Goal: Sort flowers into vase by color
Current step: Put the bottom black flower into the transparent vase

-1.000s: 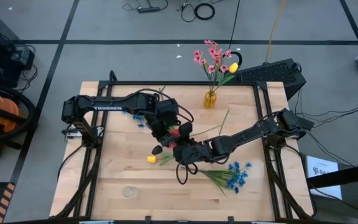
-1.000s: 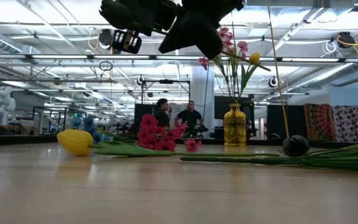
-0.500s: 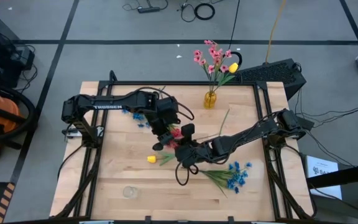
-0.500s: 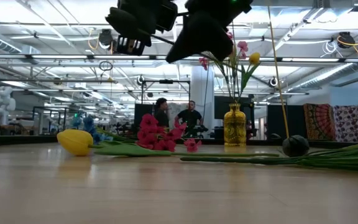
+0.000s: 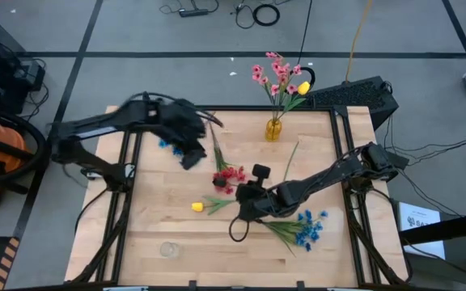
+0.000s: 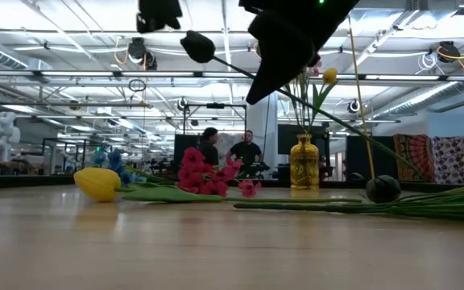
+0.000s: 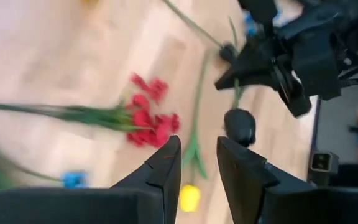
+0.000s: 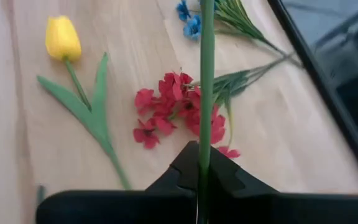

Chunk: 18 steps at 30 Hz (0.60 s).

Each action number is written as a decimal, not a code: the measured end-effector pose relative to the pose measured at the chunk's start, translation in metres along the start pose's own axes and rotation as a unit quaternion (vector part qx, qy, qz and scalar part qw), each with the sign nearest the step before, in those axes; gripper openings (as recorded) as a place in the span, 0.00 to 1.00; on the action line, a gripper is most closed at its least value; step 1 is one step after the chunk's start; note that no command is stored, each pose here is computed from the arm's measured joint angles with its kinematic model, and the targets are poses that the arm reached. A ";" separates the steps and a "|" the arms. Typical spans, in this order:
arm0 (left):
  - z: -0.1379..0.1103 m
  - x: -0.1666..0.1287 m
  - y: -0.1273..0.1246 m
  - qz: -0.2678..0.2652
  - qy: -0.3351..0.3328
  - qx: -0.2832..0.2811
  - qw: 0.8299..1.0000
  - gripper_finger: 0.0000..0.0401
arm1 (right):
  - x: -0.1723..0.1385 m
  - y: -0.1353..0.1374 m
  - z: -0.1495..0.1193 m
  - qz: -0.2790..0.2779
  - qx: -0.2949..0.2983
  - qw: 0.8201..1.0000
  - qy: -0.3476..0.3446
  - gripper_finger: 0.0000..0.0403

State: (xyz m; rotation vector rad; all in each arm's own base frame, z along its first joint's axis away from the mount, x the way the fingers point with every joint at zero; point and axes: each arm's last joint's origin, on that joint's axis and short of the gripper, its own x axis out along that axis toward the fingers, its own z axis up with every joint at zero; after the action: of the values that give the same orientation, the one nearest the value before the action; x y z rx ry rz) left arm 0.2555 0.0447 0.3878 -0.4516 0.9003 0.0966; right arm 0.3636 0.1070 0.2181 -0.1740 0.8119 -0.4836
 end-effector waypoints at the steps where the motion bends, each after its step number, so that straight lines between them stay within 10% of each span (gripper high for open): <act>1: -0.005 -0.009 -0.002 -0.001 -0.014 0.007 1.000 0.27 | -0.001 0.001 -0.001 0.001 0.014 1.000 0.000 0.00; 8: -0.052 -0.042 -0.007 -0.005 -0.084 0.051 0.995 0.27 | -0.006 0.003 0.001 0.024 0.119 0.993 0.000 0.00; 18: -0.100 -0.014 -0.002 -0.094 -0.250 0.068 0.961 0.27 | -0.041 -0.032 0.038 0.117 0.235 0.962 -0.075 0.00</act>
State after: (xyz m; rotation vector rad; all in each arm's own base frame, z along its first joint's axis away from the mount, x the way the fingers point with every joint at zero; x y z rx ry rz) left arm 0.1737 0.0027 0.3455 -0.3587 0.3609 -0.0271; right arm 0.3560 0.0969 0.2810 0.3209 0.5408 -0.4204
